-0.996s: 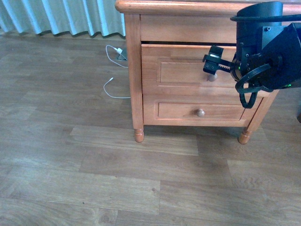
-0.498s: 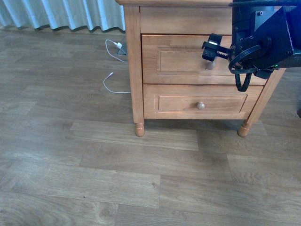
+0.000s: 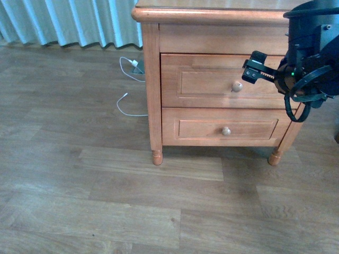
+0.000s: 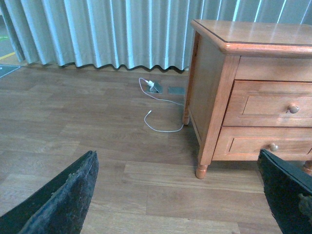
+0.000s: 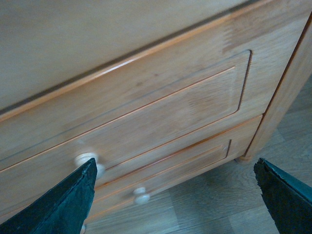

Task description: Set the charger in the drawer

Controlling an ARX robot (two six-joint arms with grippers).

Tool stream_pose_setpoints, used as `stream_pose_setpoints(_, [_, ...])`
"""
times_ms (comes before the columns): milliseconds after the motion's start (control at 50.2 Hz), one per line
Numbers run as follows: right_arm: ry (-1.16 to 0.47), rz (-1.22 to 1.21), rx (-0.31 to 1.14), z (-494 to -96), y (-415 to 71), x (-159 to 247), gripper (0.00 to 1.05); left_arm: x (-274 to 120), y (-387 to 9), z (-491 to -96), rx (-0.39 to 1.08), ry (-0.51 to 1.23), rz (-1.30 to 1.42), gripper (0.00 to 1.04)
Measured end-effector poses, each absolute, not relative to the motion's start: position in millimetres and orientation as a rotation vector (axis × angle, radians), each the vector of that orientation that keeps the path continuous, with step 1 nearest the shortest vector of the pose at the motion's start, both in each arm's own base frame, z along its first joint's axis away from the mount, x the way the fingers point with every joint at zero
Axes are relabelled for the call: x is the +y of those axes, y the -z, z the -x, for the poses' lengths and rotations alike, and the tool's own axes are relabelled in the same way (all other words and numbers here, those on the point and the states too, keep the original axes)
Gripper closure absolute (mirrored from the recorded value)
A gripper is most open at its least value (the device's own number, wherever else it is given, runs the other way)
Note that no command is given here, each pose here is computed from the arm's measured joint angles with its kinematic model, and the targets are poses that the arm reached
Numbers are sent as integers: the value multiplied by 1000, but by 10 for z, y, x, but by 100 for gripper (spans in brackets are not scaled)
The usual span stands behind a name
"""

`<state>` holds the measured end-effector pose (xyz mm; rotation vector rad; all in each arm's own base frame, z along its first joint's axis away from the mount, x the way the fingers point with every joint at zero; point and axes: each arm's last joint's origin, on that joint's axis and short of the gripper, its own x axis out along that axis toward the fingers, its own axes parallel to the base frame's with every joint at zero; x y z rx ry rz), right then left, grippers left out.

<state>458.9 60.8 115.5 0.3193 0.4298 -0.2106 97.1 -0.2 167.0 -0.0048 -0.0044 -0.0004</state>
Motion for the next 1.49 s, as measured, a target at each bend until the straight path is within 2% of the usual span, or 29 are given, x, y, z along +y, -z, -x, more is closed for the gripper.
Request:
stream_pose_setpoints(239, [38, -295, 433, -3854, -1764, 505, 8, -2, -1670, -971, -5, 0, 5, 6])
stream_pose_setpoints(538, [-62, -286, 394, -2832, -2364, 233, 8, -2, -1670, -971, -5, 0, 5, 6])
stream_pose_setpoints(916, [-59, -324, 349, -1638, -2433, -109, 8, -2, -1670, -971, -5, 0, 5, 6])
stream_pose_setpoints(1016, [-61, -345, 328, -1498, -2424, -124, 8, -2, -1670, -971, -5, 0, 5, 6])
stream_pose_setpoints(1235, [-61, -351, 324, -1490, -2427, -127, 8, -2, -1670, -971, -5, 0, 5, 6])
stream_pose_setpoints(1255, [-52, -338, 309, -1489, -2427, -128, 9, -2, -1670, -971, -5, 0, 5, 6])
stream_pose_setpoints(1315, [-1, -204, 138, -1472, -2368, -123, 20, -2, -1671, -970, -5, 0, 5, 6])
stream_pose_setpoints(1394, [33, -87, 9, -1415, -2287, -58, 36, -2, -1671, -970, -5, 0, 5, 6])
stream_pose_setpoints(1494, [0, -31, 0, -1353, -2159, -6, 57, -2, -1671, -970, -5, 0, 5, 6])
